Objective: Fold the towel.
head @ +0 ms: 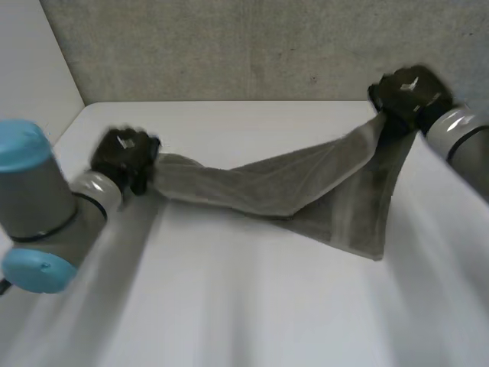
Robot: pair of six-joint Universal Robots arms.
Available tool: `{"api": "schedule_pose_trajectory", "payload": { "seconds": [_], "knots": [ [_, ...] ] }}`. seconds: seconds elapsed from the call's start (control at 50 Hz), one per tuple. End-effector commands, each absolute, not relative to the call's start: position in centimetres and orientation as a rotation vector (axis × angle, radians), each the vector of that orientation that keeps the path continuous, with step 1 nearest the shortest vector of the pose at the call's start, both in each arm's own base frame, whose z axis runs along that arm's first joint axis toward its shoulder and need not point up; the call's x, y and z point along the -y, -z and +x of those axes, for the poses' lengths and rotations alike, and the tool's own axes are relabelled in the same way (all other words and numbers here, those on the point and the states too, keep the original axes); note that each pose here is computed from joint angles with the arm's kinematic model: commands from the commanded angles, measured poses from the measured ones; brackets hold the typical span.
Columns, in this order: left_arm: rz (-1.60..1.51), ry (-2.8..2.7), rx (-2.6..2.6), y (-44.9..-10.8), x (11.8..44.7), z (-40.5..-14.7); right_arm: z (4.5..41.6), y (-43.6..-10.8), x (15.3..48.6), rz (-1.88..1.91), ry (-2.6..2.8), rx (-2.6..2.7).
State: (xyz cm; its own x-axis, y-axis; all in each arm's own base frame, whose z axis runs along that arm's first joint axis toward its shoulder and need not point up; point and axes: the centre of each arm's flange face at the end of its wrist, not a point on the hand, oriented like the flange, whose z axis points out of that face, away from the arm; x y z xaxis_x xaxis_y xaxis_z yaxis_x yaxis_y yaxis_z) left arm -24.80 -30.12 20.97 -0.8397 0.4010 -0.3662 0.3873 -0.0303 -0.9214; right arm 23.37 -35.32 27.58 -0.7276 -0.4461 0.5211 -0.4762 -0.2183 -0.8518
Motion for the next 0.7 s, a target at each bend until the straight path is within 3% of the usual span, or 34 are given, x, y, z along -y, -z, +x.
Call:
{"api": "schedule_pose_trajectory", "payload": {
  "seconds": [0.02,0.08,0.22,0.42,0.46,0.56,0.64,0.7],
  "knots": [
    [-0.543,-2.380,1.883,-33.3,28.0,-21.4,20.3,-36.0,30.6,1.168,-2.181,1.911],
    [-0.486,-2.391,1.873,-35.3,27.4,-20.4,18.9,-37.4,29.8,1.174,-2.154,1.927],
    [-0.490,-2.296,1.998,-35.3,27.3,-19.6,18.8,-37.7,28.1,1.311,-2.050,1.974],
    [-0.590,-1.917,2.283,-27.0,31.0,-20.8,20.3,-32.0,29.5,1.547,-1.754,2.101],
    [-0.597,-1.844,2.340,-24.5,33.1,-21.2,21.3,-29.6,30.5,1.587,-1.671,2.135],
    [-0.602,-1.854,2.333,-23.0,36.4,-22.2,23.3,-27.0,33.3,1.592,-1.641,2.099],
    [-0.602,-1.937,2.260,-24.0,38.5,-22.8,25.2,-26.6,35.7,1.544,-1.759,1.953],
    [-0.561,-2.130,2.097,-26.9,40.6,-23.2,26.9,-28.1,38.2,1.415,-1.970,1.720]
  ]
}}
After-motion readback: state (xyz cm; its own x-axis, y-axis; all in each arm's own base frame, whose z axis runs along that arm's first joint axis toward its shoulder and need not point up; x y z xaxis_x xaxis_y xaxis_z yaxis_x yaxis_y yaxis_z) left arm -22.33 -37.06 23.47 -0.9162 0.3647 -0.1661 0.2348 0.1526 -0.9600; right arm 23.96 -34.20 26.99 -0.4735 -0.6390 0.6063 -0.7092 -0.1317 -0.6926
